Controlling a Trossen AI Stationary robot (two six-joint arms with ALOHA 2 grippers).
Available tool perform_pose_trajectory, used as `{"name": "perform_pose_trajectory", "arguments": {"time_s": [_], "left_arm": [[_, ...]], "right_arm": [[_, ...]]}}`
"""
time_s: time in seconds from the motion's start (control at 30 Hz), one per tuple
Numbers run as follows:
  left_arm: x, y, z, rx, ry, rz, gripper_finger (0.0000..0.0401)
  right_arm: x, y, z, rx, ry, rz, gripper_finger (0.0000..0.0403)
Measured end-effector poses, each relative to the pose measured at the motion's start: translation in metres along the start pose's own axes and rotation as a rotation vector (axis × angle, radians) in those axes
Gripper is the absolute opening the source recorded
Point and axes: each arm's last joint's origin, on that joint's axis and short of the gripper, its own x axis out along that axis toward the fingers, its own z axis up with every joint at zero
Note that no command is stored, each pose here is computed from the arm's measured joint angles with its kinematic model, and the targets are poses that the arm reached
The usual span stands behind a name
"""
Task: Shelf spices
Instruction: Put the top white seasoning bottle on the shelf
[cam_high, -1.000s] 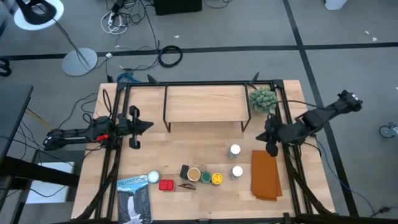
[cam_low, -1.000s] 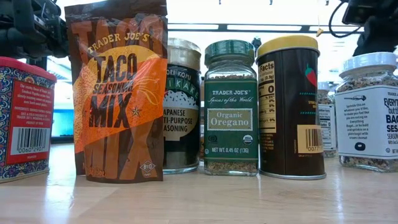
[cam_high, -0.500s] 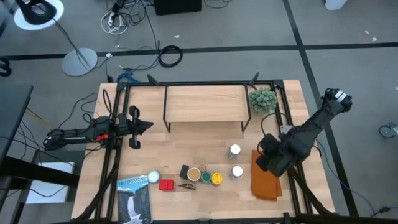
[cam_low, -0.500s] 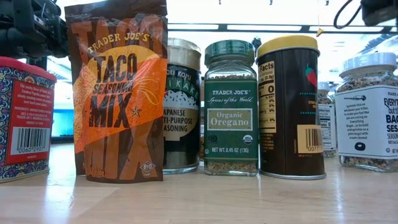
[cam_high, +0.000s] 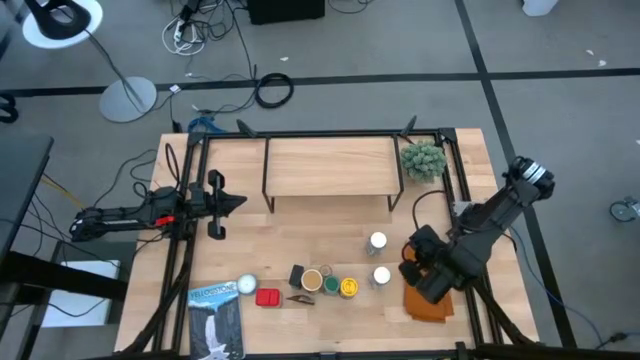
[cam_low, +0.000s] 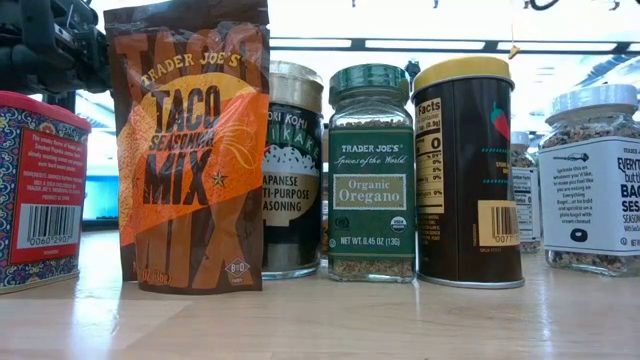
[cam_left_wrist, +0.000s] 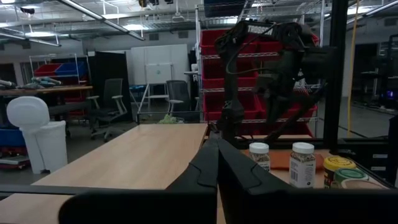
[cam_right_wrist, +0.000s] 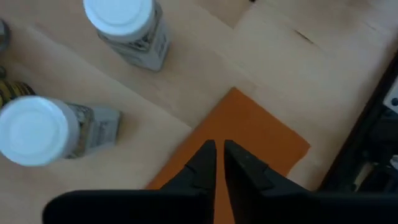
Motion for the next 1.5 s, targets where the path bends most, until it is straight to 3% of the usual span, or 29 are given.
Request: {"name": "perform_pose_trajectory", "arguments": {"time_s": [0.43, 0.73, 1.17, 1.5], "left_arm": [[0.000, 0.000, 0.000, 0.000, 0.000, 0.000, 0.0006], [0.000, 0.000, 0.000, 0.000, 0.000, 0.000, 0.0006], [0.000, 0.000, 0.000, 0.000, -0.001, 0.000, 0.0006], [0.000, 0.000, 0.000, 0.000, -0.001, 0.001, 0.0006]], "right_arm": [[0.013, 0.015, 0.029, 0.216, -0.024, 0.032, 0.0167], [0.038, 0.048, 0.041, 0.150, -0.110, 0.114, 0.0243], [0.077, 0.071, 0.057, 0.130, -0.063, 0.061, 0.0251], [0.085, 0.072, 0.071, 0.137, -0.051, 0.054, 0.0246]]}}
